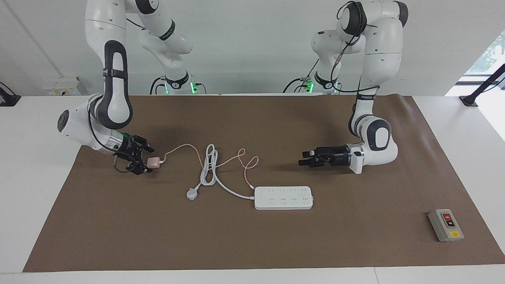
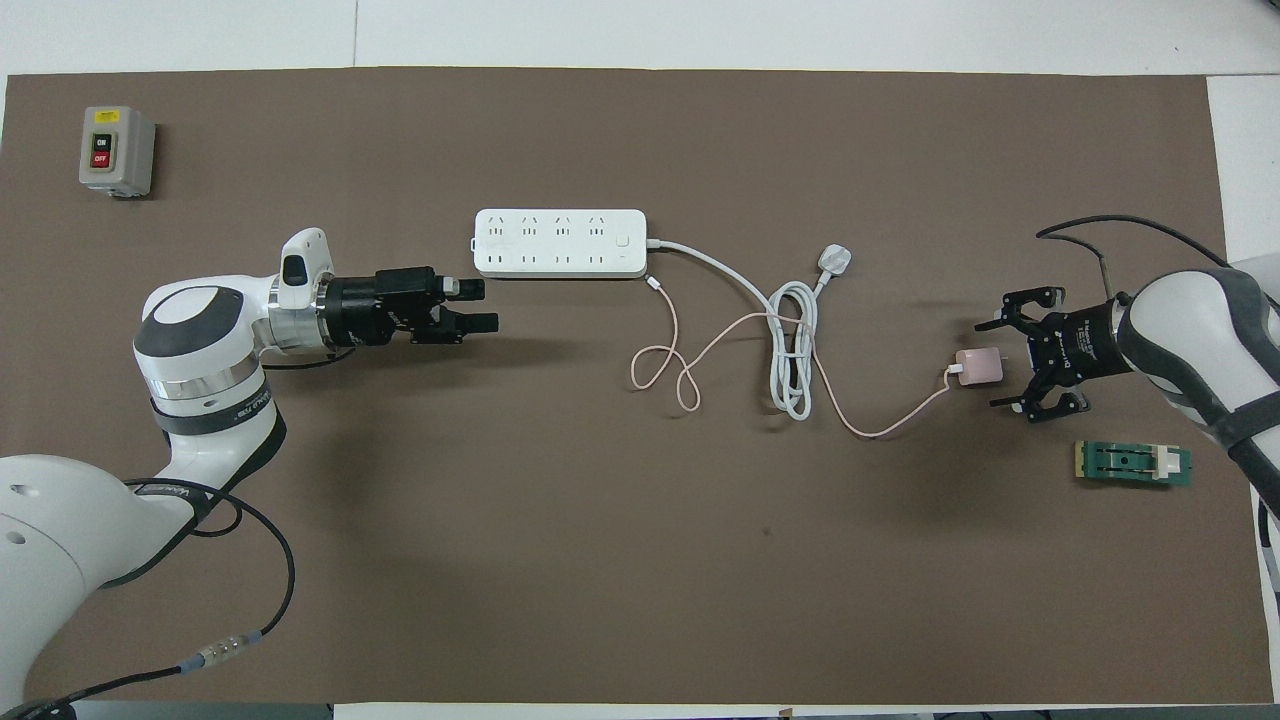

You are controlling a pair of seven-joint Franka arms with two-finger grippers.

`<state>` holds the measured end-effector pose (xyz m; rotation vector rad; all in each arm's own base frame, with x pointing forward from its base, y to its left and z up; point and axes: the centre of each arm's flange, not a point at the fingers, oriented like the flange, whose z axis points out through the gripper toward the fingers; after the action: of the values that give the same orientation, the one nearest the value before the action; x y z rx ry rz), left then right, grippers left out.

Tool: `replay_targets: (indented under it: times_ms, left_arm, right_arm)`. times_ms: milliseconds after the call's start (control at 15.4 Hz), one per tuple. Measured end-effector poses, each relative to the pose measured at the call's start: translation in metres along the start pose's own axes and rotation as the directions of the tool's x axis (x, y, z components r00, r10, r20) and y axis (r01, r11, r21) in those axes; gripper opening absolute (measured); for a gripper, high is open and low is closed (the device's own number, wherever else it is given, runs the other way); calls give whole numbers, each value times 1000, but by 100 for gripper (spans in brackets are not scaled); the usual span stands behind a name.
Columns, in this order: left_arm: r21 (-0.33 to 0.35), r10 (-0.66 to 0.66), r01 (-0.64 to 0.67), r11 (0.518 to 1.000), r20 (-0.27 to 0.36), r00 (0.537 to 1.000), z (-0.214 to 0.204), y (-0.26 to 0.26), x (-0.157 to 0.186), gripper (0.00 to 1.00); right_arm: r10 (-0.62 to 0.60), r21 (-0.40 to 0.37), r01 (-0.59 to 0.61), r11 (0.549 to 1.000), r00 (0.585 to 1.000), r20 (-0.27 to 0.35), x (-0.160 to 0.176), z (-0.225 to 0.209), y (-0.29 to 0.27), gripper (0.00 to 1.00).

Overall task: Plug charger into power strip
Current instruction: 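Close the right gripper on the pink charger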

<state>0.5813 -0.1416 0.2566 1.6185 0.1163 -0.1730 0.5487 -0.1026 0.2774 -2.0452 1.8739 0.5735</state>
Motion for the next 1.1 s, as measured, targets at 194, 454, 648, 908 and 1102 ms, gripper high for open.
replay_targets:
  times_ms: [194,454,648,908,1102]
  left_arm:
    - [26,12,-12,1000,-8,1000,9,2,3,100]
    - [36,-3,3,999,-3,1000,17,5,4,100]
    - [48,-5,5,999,-17,1000,16,4,5,100]
    - [51,-12,14,999,-25,1000,15,3,6,100]
    - [45,-16,18,999,-28,999,16,4,6,100]
  right_arm:
    - [-3,7,3,1000,1000,6,3,-1,1,100]
    - [-7,20,7,1000,1000,18,6,-3,1,100]
    - [-6,24,5,1000,1000,21,8,-4,2,89]
    - [-7,32,6,999,1000,31,10,-4,2,86]
    - [-2,24,2,1000,999,34,12,1,3,82]
